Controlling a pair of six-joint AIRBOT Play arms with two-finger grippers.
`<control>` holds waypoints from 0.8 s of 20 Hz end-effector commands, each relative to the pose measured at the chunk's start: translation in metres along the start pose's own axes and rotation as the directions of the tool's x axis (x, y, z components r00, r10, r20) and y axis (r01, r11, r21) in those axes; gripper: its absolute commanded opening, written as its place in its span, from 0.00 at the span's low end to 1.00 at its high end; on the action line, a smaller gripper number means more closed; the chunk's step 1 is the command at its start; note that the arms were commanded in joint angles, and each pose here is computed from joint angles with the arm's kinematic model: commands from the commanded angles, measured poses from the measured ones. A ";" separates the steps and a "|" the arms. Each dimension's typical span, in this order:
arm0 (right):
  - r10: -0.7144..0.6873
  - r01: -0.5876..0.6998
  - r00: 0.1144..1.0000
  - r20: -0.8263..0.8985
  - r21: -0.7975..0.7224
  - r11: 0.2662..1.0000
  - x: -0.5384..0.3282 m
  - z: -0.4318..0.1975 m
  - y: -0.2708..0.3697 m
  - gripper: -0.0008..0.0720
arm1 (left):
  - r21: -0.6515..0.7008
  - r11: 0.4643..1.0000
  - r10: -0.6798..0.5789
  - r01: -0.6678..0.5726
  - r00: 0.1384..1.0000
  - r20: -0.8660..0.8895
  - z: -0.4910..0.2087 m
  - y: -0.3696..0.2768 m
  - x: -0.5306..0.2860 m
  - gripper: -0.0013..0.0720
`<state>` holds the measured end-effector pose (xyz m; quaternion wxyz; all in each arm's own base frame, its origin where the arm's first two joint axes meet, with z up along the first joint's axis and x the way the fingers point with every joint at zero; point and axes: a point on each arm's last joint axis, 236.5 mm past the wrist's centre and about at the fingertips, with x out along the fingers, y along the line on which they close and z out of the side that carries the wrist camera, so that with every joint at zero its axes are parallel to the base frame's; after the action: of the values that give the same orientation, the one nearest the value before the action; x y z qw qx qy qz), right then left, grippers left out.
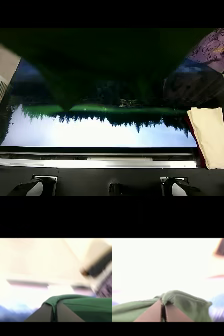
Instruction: Fold the clothes and pants, and hang the long-sleeved shirts on hangers.
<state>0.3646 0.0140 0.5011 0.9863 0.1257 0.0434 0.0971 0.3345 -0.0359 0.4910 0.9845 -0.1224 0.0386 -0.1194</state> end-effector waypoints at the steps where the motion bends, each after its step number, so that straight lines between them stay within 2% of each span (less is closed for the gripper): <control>1: -0.045 0.088 0.962 0.269 -0.152 0.984 -0.114 0.062 0.041 0.04 | 0.074 0.976 0.193 -0.207 0.968 0.162 0.045 0.000 -0.096 0.03; 4: -0.028 0.076 0.948 0.317 -0.140 0.987 -0.143 0.069 0.057 0.04 | 0.070 0.949 0.292 -0.308 0.941 0.172 0.042 0.011 -0.129 0.03; 7: -0.022 0.044 0.973 0.231 -0.091 0.995 -0.119 0.050 0.050 0.04 | 0.062 0.944 0.316 -0.323 0.943 0.101 0.024 0.027 -0.108 0.03; 9: -0.026 0.031 0.995 0.095 -0.045 0.998 -0.080 0.019 0.032 0.04 | 0.050 0.942 0.332 -0.332 0.943 -0.007 -0.005 0.050 -0.073 0.03; 11: -0.041 0.044 0.993 -0.115 0.024 0.999 -0.026 -0.037 0.000 0.04 | 0.044 0.934 0.356 -0.354 0.922 -0.154 -0.049 0.083 -0.027 0.04; 13: -0.039 0.077 0.945 -0.324 0.106 0.991 0.027 -0.104 -0.035 0.04 | 0.045 0.925 0.370 -0.376 0.874 -0.315 -0.105 0.121 0.022 0.03; 16: 0.002 0.110 0.817 -0.577 0.160 0.981 0.111 -0.221 -0.071 0.04 | 0.041 0.912 0.370 -0.409 0.774 -0.513 -0.199 0.178 0.092 0.03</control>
<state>0.4113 0.0132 0.3686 0.9541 0.1677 0.2321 0.0876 0.3914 0.0480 0.3405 0.9634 -0.1090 0.2397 0.0497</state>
